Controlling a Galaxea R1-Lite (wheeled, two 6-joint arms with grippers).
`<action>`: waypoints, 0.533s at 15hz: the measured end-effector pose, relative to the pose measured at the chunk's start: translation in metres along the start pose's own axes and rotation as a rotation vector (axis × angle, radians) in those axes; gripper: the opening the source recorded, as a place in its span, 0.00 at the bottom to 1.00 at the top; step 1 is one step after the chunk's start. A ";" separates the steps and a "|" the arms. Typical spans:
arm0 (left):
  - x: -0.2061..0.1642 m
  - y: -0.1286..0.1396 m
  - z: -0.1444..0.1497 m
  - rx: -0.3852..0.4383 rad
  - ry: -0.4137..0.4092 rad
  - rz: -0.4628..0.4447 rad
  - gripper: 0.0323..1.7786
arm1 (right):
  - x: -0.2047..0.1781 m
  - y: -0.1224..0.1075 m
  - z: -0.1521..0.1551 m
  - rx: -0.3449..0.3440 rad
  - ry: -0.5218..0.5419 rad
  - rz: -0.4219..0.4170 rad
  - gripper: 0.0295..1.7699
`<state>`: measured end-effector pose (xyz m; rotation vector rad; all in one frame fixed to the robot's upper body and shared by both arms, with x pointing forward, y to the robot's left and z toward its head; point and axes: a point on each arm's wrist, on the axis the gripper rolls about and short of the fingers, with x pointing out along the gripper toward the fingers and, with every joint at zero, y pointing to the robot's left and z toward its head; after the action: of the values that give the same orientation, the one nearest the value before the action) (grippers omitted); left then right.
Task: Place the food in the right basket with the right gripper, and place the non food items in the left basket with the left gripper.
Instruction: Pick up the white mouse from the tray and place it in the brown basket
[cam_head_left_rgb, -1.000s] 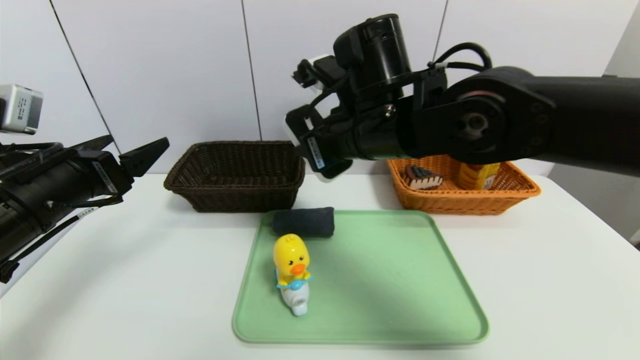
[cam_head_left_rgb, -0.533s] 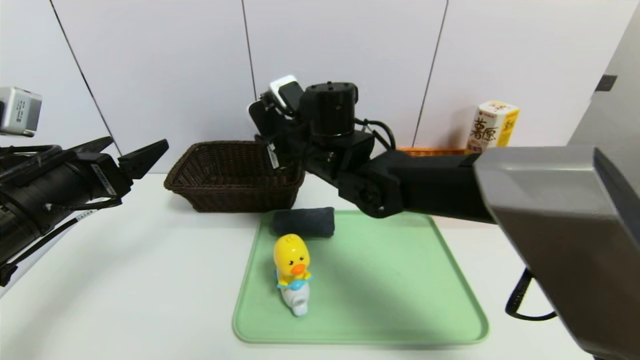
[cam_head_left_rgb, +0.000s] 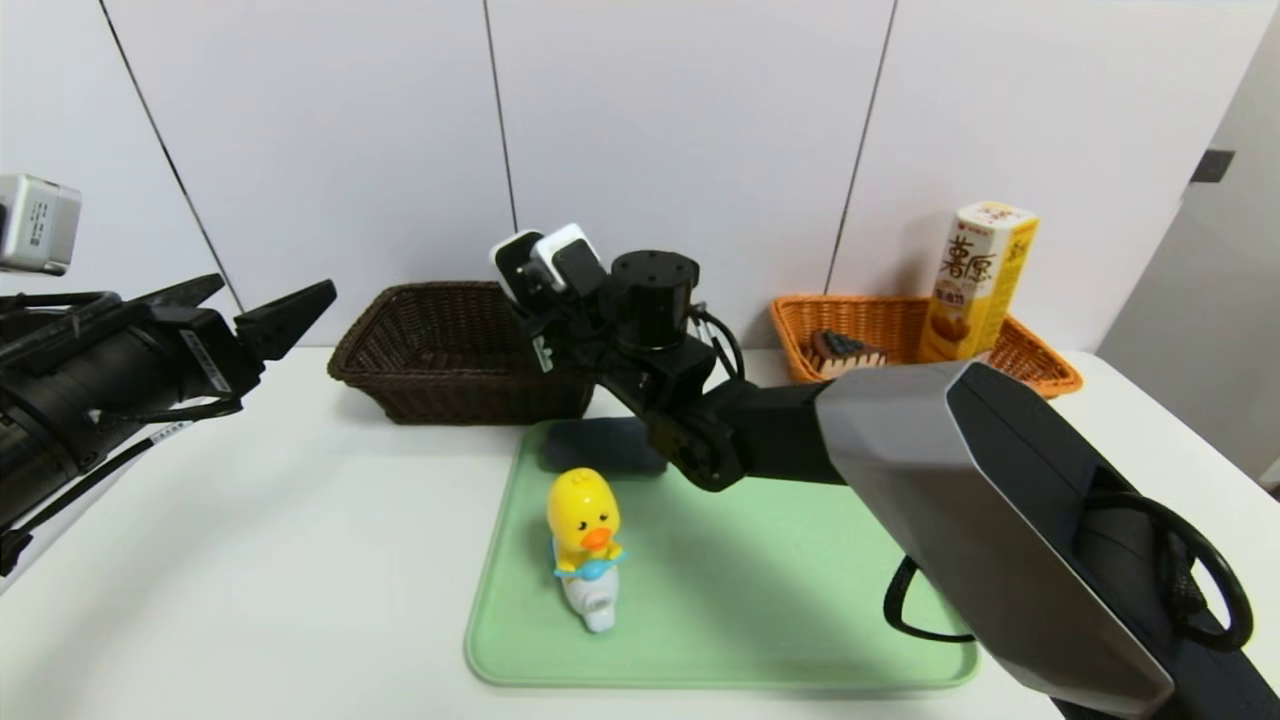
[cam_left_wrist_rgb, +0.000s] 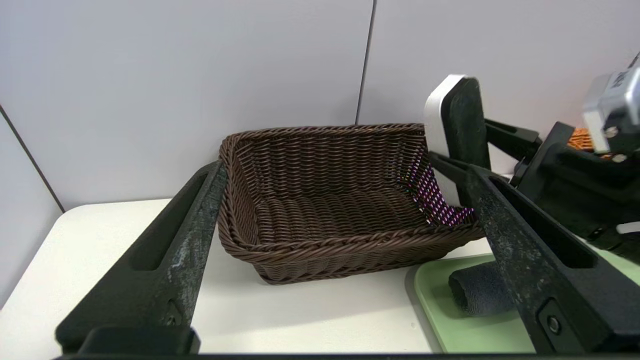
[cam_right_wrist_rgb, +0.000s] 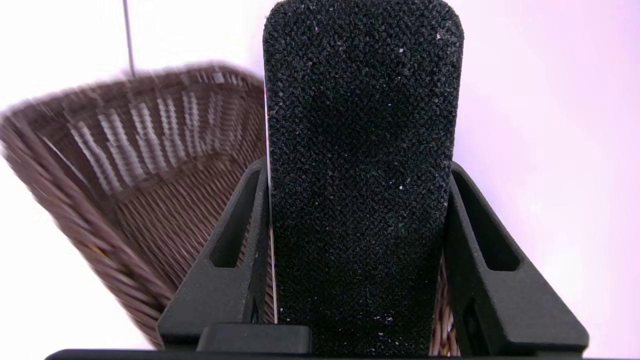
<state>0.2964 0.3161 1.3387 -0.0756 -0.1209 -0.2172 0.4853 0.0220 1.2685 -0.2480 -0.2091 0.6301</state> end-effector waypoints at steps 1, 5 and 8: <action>-0.001 0.000 0.000 0.000 -0.001 0.000 0.95 | 0.001 -0.001 -0.004 -0.003 0.008 -0.002 0.53; -0.002 0.000 0.001 0.001 -0.004 -0.001 0.95 | 0.002 0.001 -0.010 -0.015 0.028 -0.007 0.53; -0.003 -0.001 0.002 0.001 -0.007 -0.001 0.95 | 0.002 0.001 -0.010 -0.019 0.018 -0.001 0.65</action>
<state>0.2931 0.3163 1.3399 -0.0757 -0.1280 -0.2179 0.4891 0.0222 1.2586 -0.2715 -0.1984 0.6255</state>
